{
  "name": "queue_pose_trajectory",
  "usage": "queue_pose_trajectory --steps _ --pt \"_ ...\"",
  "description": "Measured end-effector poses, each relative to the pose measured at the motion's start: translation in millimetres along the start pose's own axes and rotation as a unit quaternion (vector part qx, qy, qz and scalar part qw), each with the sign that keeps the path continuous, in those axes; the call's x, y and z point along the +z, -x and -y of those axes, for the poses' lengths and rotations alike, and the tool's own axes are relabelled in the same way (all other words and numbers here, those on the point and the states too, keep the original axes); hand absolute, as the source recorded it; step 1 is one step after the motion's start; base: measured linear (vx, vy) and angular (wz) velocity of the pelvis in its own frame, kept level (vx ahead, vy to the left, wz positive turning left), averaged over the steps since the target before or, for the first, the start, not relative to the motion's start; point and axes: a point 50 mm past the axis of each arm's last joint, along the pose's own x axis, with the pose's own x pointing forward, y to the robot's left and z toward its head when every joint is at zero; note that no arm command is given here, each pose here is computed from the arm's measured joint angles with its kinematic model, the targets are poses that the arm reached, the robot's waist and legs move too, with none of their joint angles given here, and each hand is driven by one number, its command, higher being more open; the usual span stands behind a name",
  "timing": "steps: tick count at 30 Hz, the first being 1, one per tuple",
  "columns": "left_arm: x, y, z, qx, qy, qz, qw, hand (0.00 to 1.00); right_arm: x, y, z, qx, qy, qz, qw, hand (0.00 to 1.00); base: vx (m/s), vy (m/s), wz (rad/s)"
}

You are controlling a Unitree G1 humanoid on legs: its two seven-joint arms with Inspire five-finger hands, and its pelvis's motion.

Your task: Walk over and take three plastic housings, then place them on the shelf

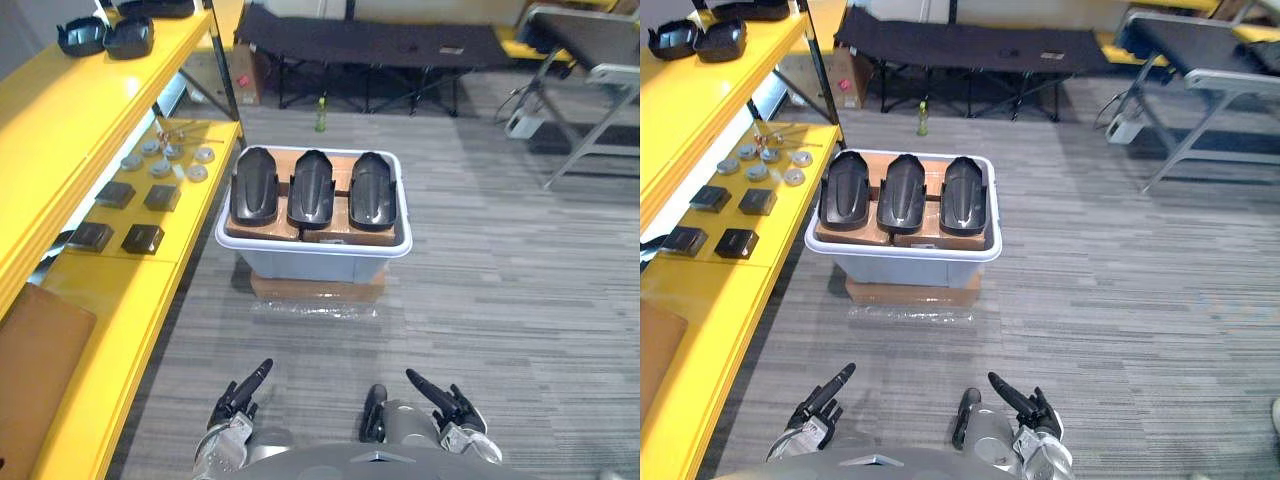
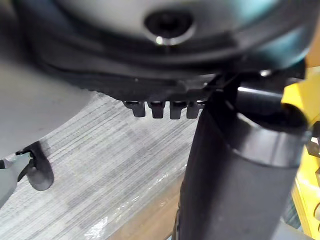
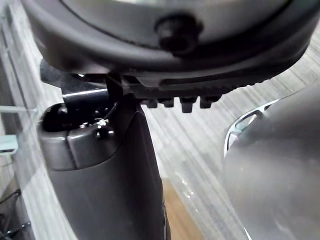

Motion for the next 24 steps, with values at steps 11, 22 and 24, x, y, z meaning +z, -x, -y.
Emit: queue_pose_trajectory --steps 11,22,24 --pt "-4.4 1.2 -12.3 0.022 -0.005 -0.006 1.000 1.00 0.9 1.7 7.0 -0.041 0.012 0.019 0.999 1.00 0.26 0.001 0.26" --pt "14.5 -2.6 -10.6 0.023 -0.122 -0.002 0.992 1.00 17.6 5.8 -46.0 0.051 0.039 0.091 0.994 1.00 0.18 0.159 0.00" --pt "22.4 -4.2 -6.2 0.015 -0.129 0.011 0.991 1.00 17.5 9.6 -58.7 0.078 0.052 0.102 0.990 1.00 0.17 -0.110 0.58"
